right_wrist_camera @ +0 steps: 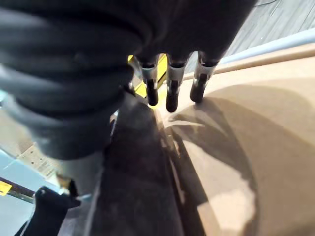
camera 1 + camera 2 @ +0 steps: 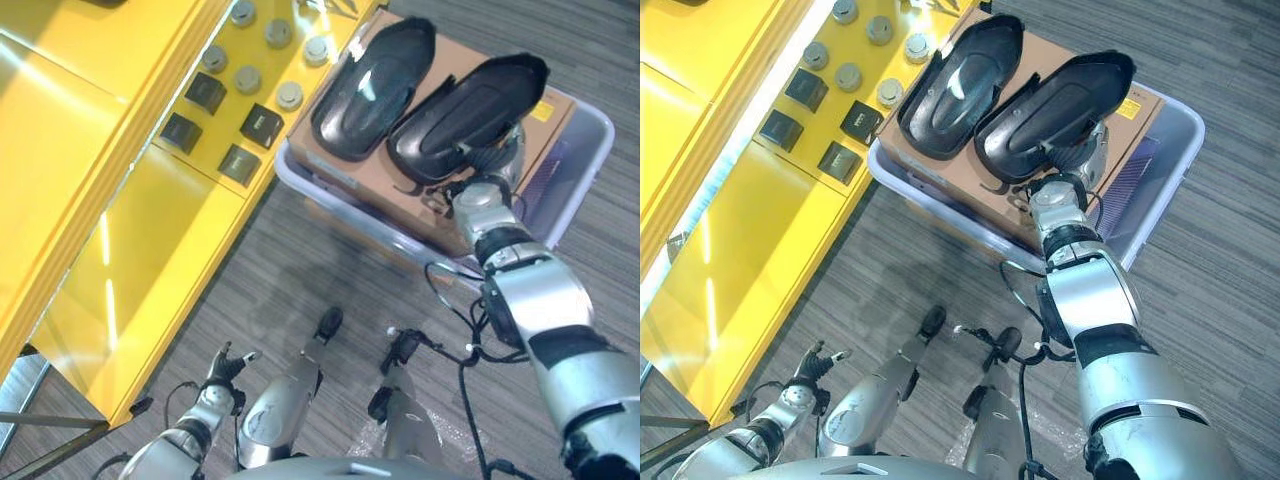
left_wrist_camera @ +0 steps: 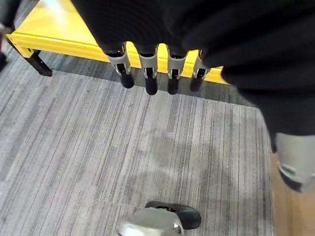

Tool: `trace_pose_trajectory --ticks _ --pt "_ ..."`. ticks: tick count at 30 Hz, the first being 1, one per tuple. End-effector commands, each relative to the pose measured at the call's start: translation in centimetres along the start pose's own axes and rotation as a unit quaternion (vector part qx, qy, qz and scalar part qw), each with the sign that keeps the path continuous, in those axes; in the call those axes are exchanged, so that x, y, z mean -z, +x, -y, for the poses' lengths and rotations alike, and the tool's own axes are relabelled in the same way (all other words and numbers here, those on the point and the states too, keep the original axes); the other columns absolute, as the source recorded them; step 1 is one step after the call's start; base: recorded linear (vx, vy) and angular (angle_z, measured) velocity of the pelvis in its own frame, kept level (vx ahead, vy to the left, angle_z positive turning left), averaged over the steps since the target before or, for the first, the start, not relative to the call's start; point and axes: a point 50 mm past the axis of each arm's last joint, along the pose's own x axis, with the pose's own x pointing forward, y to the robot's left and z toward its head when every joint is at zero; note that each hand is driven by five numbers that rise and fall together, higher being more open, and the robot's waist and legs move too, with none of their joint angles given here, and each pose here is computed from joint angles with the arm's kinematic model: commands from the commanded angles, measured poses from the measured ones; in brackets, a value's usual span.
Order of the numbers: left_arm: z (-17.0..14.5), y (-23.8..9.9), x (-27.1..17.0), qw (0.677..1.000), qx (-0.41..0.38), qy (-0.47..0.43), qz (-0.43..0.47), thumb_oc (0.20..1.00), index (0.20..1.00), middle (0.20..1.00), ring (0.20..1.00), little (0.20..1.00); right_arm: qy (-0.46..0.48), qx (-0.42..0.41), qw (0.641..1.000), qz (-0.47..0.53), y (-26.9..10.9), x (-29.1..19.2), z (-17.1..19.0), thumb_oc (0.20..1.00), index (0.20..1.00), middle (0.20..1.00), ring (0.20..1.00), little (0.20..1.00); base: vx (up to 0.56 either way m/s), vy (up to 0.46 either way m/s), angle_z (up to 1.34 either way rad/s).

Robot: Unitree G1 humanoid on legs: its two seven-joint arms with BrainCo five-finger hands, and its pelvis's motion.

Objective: Move parts from the plastic box to the shelf.

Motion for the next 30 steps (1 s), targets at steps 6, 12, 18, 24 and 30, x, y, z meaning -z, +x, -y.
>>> trace_pose_trajectory --ticks 6,12,18,24,30 --pt "-0.5 0.2 0.3 1.000 -0.018 0.006 -0.017 1.000 1.000 1.000 1.000 1.000 -0.047 0.018 0.999 -0.018 0.6 1.4 1.4 0.200 0.200 0.200 0.200 0.200 0.01 0.009 0.02" --pt "-0.3 0.0 0.8 0.999 -0.016 -0.009 -0.028 1.000 1.000 1.000 1.000 1.000 -0.095 0.034 0.994 -0.033 1.3 3.4 3.5 0.200 0.200 0.200 0.200 0.200 0.00 0.000 0.00" --pt "-0.3 -0.1 1.2 0.999 -0.013 -0.018 -0.036 1.000 1.000 1.000 1.000 1.000 -0.135 0.034 0.989 -0.048 1.5 5.6 4.9 0.200 0.200 0.200 0.200 0.200 0.00 -0.004 -0.02" --pt "-0.7 0.1 0.1 0.999 -0.022 -0.029 -0.006 1.000 1.000 1.000 1.000 1.000 -0.164 0.023 0.986 0.015 1.7 4.6 5.0 0.200 0.200 0.200 0.200 0.200 0.00 -0.025 -0.07" --pt "-2.9 0.7 -3.8 0.992 -0.057 -0.066 0.089 1.000 1.000 1.000 1.000 1.000 -0.223 0.003 0.963 0.152 1.5 1.3 4.3 0.200 0.200 0.200 0.200 0.200 -0.01 -0.033 -0.09"
